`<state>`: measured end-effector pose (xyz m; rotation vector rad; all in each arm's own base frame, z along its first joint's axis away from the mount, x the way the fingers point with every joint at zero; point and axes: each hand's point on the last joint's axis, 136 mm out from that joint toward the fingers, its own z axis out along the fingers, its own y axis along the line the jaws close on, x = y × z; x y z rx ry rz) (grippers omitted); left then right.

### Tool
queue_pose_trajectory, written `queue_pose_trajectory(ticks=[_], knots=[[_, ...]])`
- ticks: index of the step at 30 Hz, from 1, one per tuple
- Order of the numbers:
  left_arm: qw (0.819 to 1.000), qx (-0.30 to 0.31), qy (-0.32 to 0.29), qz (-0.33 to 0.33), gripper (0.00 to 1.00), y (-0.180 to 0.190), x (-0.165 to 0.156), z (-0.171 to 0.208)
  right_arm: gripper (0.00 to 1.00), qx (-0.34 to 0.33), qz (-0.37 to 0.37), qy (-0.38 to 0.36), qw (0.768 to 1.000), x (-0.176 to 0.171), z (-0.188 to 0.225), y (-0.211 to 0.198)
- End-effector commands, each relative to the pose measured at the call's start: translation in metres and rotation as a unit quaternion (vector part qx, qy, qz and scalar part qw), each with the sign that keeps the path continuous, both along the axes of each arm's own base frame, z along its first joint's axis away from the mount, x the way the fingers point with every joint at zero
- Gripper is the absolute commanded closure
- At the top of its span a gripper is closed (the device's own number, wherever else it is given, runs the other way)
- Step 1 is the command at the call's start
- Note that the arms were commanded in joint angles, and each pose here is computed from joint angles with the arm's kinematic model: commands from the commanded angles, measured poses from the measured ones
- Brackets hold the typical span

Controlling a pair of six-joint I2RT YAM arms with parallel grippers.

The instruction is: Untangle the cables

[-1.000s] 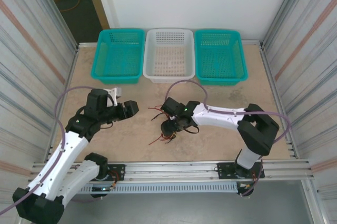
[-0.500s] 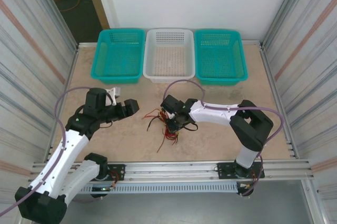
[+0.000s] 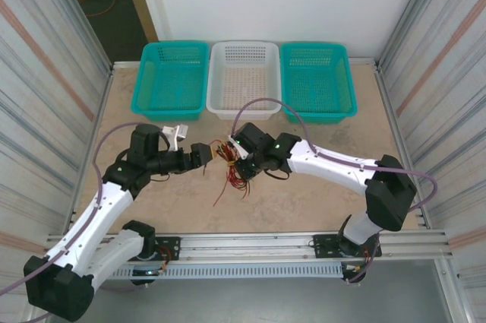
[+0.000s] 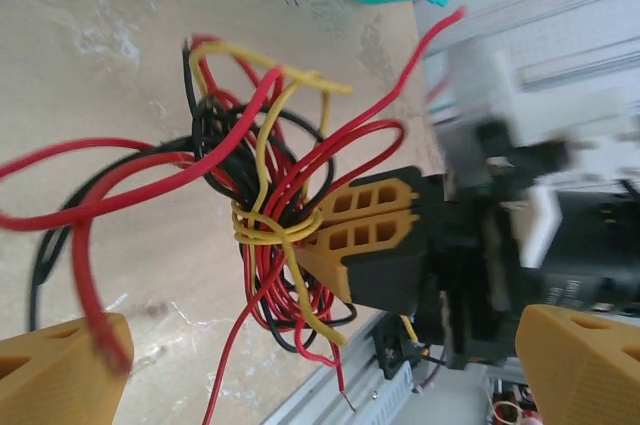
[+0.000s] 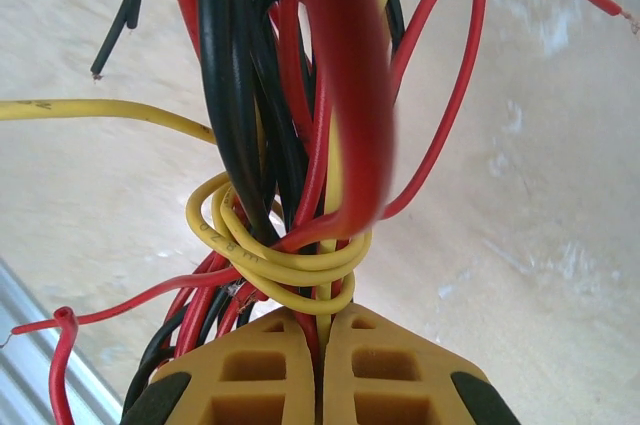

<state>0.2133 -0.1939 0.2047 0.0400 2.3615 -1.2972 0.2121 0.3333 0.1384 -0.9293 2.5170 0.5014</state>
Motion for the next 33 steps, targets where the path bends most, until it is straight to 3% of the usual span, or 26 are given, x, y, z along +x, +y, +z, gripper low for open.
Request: queue_pose_trajectory(ticks=[1, 13, 22, 27, 33], knots=[[0.999, -0.032, -0.01, -0.013, 0.01, -0.008, 0.001, 0.012, 1.0, 0.004, 0.046, -0.031, 0.998, -0.012, 0.031, 0.008], [0.997, -0.053, -0.017, -0.047, 0.01, -0.019, 0.005, 0.012, 1.0, 0.035, 0.114, -0.053, 0.991, -0.034, 0.07, 0.037], [0.992, -0.117, -0.039, -0.036, 0.01, -0.014, 0.01, 0.03, 1.0, 0.049, 0.131, -0.048, 0.989, -0.04, 0.076, 0.041], [0.984, -0.164, -0.06, -0.025, 0.01, -0.007, 0.011, 0.045, 1.0, 0.12, 0.125, -0.003, 0.985, -0.038, 0.09, 0.039], [0.982, -0.172, -0.078, -0.021, 0.01, -0.007, 0.015, 0.047, 1.0, 0.185, 0.151, 0.038, 0.97, -0.047, 0.115, 0.036]])
